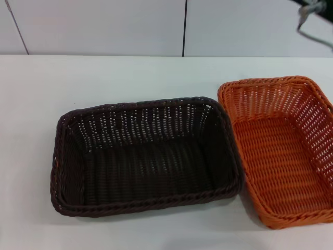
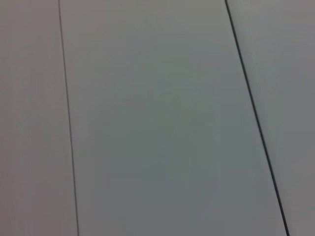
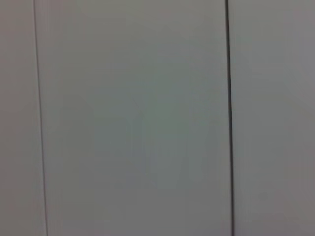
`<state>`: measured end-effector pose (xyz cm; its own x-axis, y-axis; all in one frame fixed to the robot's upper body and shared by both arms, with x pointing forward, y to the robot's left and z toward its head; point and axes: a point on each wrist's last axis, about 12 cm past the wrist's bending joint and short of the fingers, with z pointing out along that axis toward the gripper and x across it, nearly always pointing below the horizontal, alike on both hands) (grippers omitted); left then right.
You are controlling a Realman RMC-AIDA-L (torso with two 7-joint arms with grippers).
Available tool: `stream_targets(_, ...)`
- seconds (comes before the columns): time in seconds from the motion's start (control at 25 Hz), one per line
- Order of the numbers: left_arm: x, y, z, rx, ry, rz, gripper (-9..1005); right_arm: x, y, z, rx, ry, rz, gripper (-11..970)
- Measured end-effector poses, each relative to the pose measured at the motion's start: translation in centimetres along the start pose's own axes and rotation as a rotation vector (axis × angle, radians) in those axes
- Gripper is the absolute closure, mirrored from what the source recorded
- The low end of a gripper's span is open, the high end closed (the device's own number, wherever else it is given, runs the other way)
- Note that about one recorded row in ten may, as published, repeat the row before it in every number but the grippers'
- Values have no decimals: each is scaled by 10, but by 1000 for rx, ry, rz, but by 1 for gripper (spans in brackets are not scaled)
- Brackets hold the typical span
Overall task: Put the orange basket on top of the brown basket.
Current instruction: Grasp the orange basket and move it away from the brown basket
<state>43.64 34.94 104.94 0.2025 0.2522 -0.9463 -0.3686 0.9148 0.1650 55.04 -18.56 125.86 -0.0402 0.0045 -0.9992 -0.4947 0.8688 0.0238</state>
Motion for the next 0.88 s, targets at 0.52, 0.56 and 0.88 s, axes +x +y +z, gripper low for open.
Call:
stream_targets(0.52,13,0,2,3,59,-8,265,-17,-19,-48,-398,840,-232,183)
stream_targets(0.56,14,1,0,-2,64,-13,265,-14,-19,-56,-432,903,-251,183)
stream_targets(0.88,15,2,-2,-13,75,-18,266,-8,-17,-79,-491,1041,-289,182)
